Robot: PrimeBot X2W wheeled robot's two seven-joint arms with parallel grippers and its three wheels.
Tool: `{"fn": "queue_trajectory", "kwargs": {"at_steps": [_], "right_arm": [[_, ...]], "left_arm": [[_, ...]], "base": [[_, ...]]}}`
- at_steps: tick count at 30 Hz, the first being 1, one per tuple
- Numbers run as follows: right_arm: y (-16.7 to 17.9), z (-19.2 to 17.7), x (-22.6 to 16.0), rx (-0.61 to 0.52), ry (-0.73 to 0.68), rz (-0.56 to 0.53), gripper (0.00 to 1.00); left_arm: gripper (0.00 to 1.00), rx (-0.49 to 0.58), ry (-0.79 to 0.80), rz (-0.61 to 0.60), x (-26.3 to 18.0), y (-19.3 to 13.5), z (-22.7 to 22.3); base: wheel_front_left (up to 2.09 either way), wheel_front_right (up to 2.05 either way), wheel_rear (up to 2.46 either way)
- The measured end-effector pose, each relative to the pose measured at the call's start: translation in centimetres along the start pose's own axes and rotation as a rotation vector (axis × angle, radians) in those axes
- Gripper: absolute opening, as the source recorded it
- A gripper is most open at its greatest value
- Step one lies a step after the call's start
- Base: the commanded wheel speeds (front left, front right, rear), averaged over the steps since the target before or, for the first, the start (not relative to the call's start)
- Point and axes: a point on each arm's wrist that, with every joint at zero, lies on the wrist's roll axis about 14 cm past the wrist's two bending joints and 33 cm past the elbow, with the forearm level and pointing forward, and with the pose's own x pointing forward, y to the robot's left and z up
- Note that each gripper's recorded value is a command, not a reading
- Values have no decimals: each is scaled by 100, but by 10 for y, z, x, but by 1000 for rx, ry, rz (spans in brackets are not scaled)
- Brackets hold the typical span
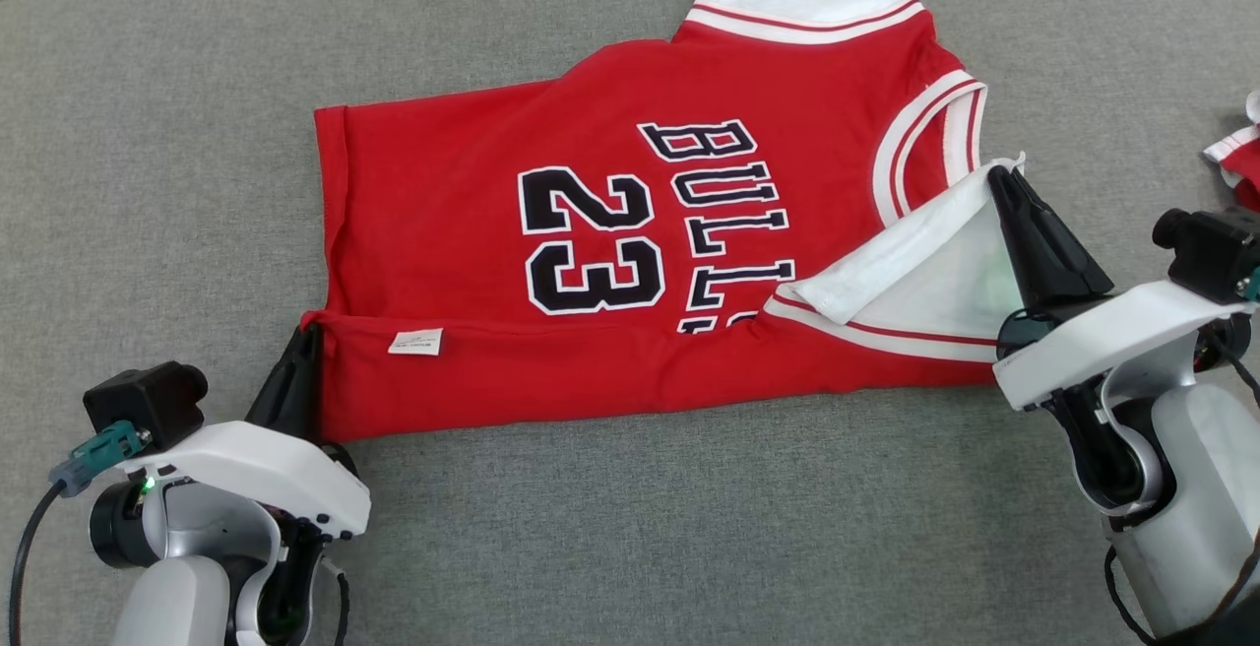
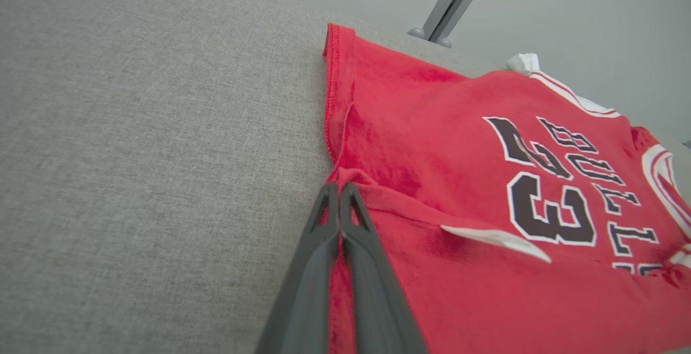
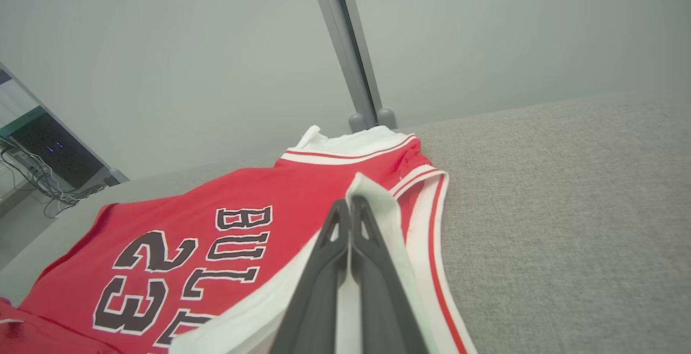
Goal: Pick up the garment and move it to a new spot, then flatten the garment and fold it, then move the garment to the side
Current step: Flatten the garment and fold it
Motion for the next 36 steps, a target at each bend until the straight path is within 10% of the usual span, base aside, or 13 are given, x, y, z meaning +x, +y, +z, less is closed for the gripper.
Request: {"fn": "queue_trajectory", "kwargs": {"at_steps": [5, 7, 8, 10, 23, 36], "right_arm": [[-4, -9, 19, 22, 4, 0, 12], [-5, -11, 24, 25, -5, 2, 79], [-6, -12, 26, 33, -12, -4, 100], [-9, -13, 27, 38, -22, -11, 100], [-8, 32, -7, -119, -232, -12, 100], [0, 9, -94, -176, -174, -88, 100]], "left_arm": [[0, -11, -8, 10, 7, 4, -2], [0, -23, -4, 10, 9, 3, -5], [16, -25, -3, 10, 10, 3, -7], [100, -32, -3, 15, 10, 4, -10], [100, 144, -440, 11, -18, -19, 57], [100, 229, -413, -6, -62, -26, 27]], "base": [[0, 0, 0], [0, 0, 0], [0, 0, 0], [0, 0, 0], [0, 0, 0], [0, 0, 0]]}}
